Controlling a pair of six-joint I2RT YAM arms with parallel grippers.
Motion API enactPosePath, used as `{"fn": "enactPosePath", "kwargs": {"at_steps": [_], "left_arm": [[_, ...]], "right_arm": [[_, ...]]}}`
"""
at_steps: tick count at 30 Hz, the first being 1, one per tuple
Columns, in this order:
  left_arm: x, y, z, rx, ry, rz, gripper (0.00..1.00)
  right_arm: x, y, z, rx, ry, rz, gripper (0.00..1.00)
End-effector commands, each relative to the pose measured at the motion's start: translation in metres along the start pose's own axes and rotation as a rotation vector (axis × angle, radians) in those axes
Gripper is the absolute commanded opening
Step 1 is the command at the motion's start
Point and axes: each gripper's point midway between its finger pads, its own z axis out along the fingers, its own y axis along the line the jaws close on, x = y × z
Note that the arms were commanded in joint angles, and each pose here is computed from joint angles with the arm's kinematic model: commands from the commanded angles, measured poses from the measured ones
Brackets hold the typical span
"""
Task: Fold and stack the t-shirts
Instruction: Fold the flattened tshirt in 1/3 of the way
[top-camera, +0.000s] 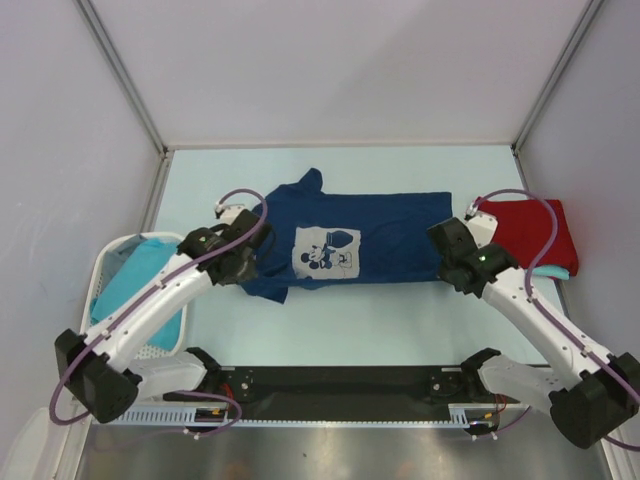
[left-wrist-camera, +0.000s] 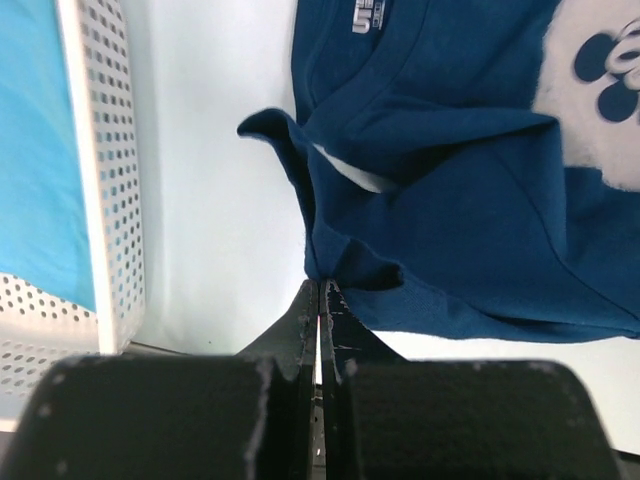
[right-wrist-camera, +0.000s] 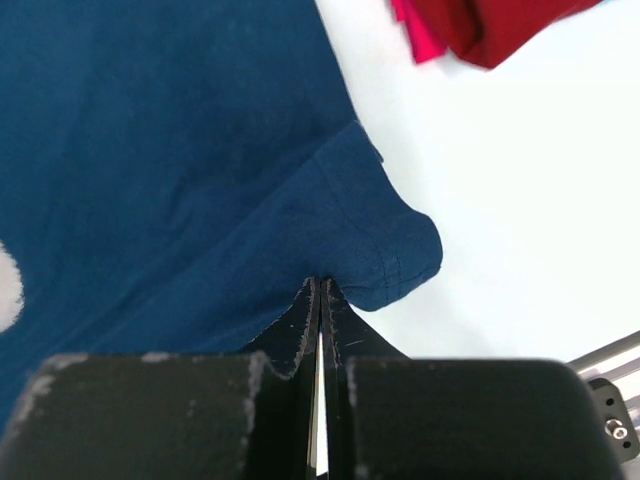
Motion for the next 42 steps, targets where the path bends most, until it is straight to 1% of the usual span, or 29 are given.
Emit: {"fn": "enactPosePath", "kwargs": {"at_steps": [1,4,8,14,19,21,24,27,33,38,42], "left_arm": [[0.002,-0.023,0.018,0.046,0.004,0.0,0.0],[0.008,-0.037,0.028,0.048,0.029,0.026,0.0],[0.022,-0.051,0.032,0.052,0.055,0.076,0.0],[0.035,-0.051,0.036,0.044,0.066,0.091,0.0],[0.006,-0.053,0.033,0.01,-0.005,0.106,0.0],[-0.003,-0.052,0.038,0.0,-0.001,0.1,0.0],[-0.02,-0.053,0.048,0.003,0.007,0.05,0.0],[-0.043,-0.061,0.05,0.02,-0.023,0.004,0.0],[-0.065,-0.072,0.066,0.0,-0.04,0.002,0.0],[-0.074,-0.078,0.08,-0.021,-0.038,0.003,0.0],[-0.089,-0.079,0.086,-0.028,-0.048,-0.02,0.0]], "right_arm": [[0.011,0.009,0.017,-0.001,0.021,-0.008,0.0],[0.024,0.011,0.022,0.004,0.047,-0.024,0.0],[0.03,0.012,0.02,0.001,0.051,-0.029,0.0],[0.04,0.011,0.024,0.019,0.068,-0.042,0.0],[0.031,0.013,0.031,0.035,0.05,-0.039,0.0],[0.024,0.016,0.035,0.039,0.043,-0.033,0.0],[0.014,0.017,0.044,0.052,0.035,-0.02,0.0],[0.001,0.02,0.051,0.054,0.02,0.002,0.0],[-0.013,0.033,0.069,0.067,0.017,0.014,0.0],[-0.018,0.045,0.079,0.065,0.021,0.029,0.0],[-0.025,0.052,0.086,0.068,0.022,0.043,0.0]]}}
